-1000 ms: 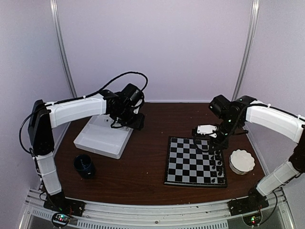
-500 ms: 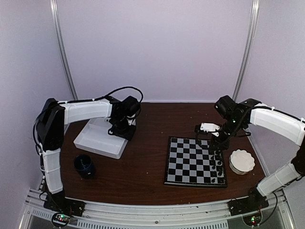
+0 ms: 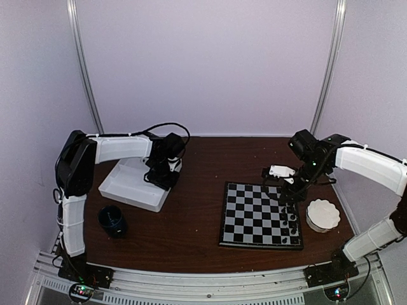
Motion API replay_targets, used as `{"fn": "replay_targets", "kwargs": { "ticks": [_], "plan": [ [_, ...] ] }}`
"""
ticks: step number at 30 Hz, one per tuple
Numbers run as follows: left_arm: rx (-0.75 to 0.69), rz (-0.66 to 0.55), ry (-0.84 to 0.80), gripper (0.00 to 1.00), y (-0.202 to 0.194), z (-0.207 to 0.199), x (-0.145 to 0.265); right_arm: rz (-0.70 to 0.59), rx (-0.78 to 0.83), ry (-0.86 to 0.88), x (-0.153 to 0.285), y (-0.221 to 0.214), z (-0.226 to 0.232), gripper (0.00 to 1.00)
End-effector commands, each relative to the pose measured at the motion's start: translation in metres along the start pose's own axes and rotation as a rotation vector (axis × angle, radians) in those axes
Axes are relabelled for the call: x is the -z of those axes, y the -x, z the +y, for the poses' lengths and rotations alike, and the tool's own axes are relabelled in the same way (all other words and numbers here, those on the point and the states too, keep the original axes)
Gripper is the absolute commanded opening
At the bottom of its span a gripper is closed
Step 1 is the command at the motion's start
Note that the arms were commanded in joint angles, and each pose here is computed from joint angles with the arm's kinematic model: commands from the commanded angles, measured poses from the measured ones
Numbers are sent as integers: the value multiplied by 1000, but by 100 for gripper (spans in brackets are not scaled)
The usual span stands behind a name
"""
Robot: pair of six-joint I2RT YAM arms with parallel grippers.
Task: Set up the chess pieces on the board
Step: Move the storage box to the center of the board.
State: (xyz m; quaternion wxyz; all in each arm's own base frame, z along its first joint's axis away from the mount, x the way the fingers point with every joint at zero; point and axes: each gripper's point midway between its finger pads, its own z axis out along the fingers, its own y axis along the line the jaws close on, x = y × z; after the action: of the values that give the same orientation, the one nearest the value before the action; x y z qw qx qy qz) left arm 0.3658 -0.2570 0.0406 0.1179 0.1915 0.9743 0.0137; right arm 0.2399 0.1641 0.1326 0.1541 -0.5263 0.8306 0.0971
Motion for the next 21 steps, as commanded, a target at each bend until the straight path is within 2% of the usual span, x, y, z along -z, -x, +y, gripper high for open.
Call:
{"fn": "replay_targets", "kwargs": {
  "ticks": [1, 5, 8, 13, 15, 21],
  "plan": [
    [-64, 17, -86, 1, -2, -16, -2, -29, -6, -14, 3, 3, -3, 25],
    [-114, 12, -127, 0, -13, -28, 4, -29, -5, -9, 3, 5, -3, 25],
    [-211, -27, -147, 0, -23, -43, 14, -29, -4, -8, 3, 6, -4, 25],
    [-373, -39, -145, 0, -59, -61, 25, -25, -4, -5, 1, 5, -4, 25],
    [-440, -43, -194, 0, -76, -76, 29, -25, -5, -7, 1, 5, -5, 25],
    [-543, -35, -285, 0, -107, -98, 40, -23, -5, -6, 1, 5, -6, 25]
  ]
}}
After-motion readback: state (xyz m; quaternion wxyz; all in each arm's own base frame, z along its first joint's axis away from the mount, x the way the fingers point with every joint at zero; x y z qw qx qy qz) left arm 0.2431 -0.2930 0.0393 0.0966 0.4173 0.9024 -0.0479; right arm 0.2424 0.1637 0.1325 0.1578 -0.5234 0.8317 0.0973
